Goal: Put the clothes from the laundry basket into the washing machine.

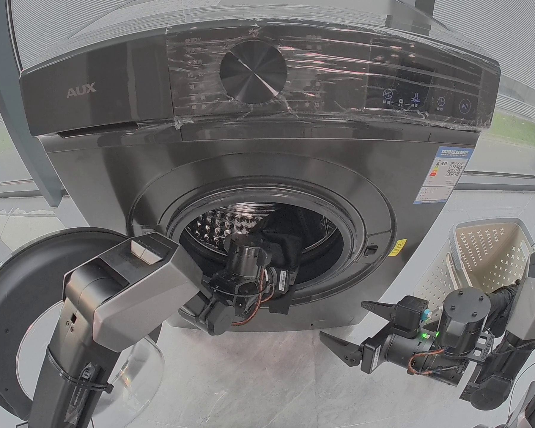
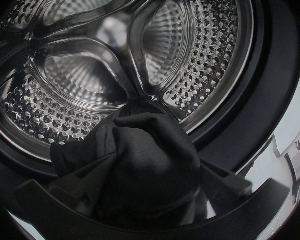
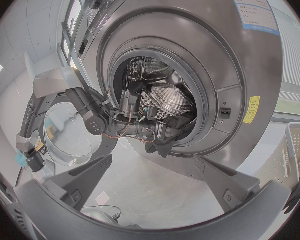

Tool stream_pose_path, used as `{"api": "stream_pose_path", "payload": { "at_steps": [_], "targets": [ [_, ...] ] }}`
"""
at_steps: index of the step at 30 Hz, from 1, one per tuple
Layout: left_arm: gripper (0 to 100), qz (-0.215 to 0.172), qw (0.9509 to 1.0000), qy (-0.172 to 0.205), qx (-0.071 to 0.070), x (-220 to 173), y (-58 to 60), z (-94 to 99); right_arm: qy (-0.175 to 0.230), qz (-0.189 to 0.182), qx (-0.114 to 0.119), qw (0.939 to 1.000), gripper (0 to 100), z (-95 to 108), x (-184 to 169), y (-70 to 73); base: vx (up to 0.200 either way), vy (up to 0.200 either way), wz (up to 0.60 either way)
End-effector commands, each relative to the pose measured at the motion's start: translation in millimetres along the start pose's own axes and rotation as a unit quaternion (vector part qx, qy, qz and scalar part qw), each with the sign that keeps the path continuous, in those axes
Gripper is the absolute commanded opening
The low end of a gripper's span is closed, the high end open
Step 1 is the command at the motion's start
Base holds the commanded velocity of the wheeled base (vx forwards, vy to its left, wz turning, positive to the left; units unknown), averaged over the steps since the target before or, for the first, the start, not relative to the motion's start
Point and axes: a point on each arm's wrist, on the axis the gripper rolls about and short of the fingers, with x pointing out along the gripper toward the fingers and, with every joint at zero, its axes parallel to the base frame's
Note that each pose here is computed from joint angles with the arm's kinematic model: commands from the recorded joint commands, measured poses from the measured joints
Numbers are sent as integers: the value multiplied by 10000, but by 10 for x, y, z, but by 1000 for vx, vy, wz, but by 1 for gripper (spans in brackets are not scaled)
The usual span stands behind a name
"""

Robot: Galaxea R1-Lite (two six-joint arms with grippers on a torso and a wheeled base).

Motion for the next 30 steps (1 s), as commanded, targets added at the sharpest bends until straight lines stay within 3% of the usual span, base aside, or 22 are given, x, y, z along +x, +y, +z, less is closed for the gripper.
{"api": "stream_pose_path", "payload": {
  "at_steps": [1,7,8,14,16,21,22,27,30],
  "targets": [
    [0,49,10000,-7,-1,97,40,-66,-18,6,-1,10000,100,7,0,2,0,0,0],
    [0,95,9999,-117,-42,112,85,-6,-25,14,0,10000,100,10,3,3,0,0,0],
    [0,115,9995,-272,-60,130,91,72,-9,12,-1,10000,100,3,2,2,0,0,0],
    [0,720,9883,-1300,-345,313,297,500,-25,14,-2,10000,100,9,3,7,0,0,0],
    [0,784,9856,-1449,-391,321,347,582,-25,14,-2,10000,100,9,3,7,0,0,0],
    [0,798,9844,-1517,-407,311,368,627,-10,5,-1,10000,100,3,6,2,0,0,0],
    [100,796,9842,-1525,-415,307,368,631,-10,5,-1,10000,100,3,6,2,0,0,0],
    [100,740,9845,-1531,-428,280,315,605,12,2,-1,10000,100,-6,3,1,0,0,0],
    [100,696,9878,-1340,-382,171,252,591,12,2,-1,10000,100,-6,3,1,0,0,0]
  ]
}}
